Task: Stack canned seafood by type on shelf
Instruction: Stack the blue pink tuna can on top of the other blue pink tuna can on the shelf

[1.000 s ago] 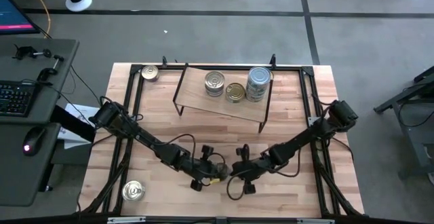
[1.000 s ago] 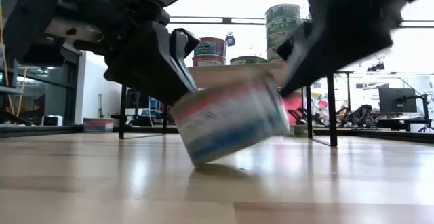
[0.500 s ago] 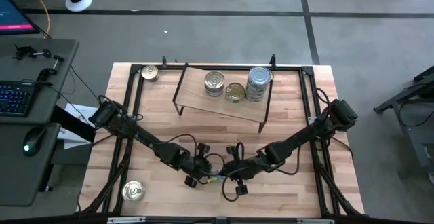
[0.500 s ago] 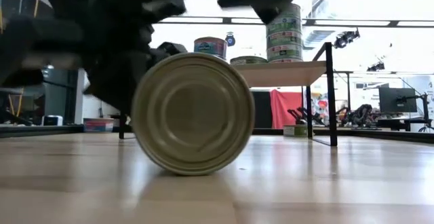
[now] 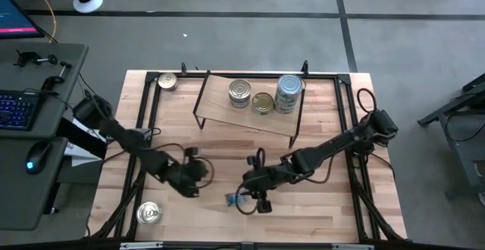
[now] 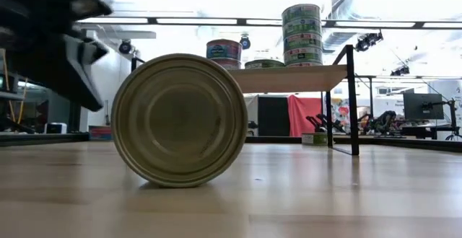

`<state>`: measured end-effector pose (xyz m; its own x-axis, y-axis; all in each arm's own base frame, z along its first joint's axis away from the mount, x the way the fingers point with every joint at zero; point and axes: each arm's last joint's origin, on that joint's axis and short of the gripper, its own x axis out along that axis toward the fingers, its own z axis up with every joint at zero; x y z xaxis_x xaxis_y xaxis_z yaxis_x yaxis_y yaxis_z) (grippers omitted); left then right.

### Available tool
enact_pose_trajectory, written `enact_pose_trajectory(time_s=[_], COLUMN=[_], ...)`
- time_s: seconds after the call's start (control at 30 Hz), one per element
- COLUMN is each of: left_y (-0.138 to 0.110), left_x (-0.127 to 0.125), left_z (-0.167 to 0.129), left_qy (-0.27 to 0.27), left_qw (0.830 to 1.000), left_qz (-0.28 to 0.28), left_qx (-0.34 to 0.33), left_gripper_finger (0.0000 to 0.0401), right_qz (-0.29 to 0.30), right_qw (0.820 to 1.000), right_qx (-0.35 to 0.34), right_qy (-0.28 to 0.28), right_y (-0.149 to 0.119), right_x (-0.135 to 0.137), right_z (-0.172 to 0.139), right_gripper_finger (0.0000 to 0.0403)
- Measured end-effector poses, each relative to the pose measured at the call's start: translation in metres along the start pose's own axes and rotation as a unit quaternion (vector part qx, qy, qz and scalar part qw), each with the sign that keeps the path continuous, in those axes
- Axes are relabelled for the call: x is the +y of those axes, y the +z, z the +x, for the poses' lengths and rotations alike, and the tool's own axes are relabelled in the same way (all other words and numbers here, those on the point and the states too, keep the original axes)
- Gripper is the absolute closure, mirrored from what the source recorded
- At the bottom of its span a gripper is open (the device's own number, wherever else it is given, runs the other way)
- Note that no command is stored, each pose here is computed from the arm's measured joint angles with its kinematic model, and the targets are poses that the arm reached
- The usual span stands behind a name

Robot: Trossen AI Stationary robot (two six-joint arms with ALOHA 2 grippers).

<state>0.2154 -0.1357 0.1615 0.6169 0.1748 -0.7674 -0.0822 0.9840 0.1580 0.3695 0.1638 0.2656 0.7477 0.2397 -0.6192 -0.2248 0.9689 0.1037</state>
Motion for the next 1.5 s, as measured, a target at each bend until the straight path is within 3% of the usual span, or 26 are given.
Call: enact_pose_trajectory(time_s=[0.1,0.23,0.4,0.6,0.9,1.23,1.5], left_y=[-0.012,-0.015,-0.018,-0.017,-0.016,-0.016,-0.012], left_x=[-0.002,-0.008,-0.01,-0.009,-0.007,-0.007,-0.004], left_z=[-0.009,-0.011,-0.007,-0.006,-0.004,-0.004,-0.003], left_qy=[0.012,0.014,0.024,0.037,0.046,0.047,0.054], left_qw=[0.998,0.995,0.99,0.984,0.981,0.981,0.977], left_qz=[-0.052,-0.089,-0.133,-0.17,-0.18,-0.179,-0.196], left_qx=[-0.017,-0.032,-0.031,-0.045,-0.051,-0.05,-0.064], left_gripper_finger=[0.0401,0.0401,0.0401,0.0401,0.0401,0.0401,0.0401], right_qz=[0.002,-0.049,-0.099,-0.118,-0.099,-0.101,-0.127], right_qw=[0.999,0.995,0.991,0.991,0.992,0.99,0.987], right_qx=[-0.004,0.023,0.055,0.063,0.073,0.099,0.089], right_qy=[0.035,0.08,0.067,-0.021,-0.002,-0.027,-0.039], right_y=[0.003,-0.008,-0.028,-0.037,-0.042,-0.062,-0.06], right_x=[-0.002,0.007,0.016,0.014,0.014,0.011,0.011], right_z=[0.003,0.017,0.043,0.055,0.062,0.087,0.088], right_gripper_finger=[0.0247,0.0162,0.0101,0.0091,0.0091,0.0091,0.0103])
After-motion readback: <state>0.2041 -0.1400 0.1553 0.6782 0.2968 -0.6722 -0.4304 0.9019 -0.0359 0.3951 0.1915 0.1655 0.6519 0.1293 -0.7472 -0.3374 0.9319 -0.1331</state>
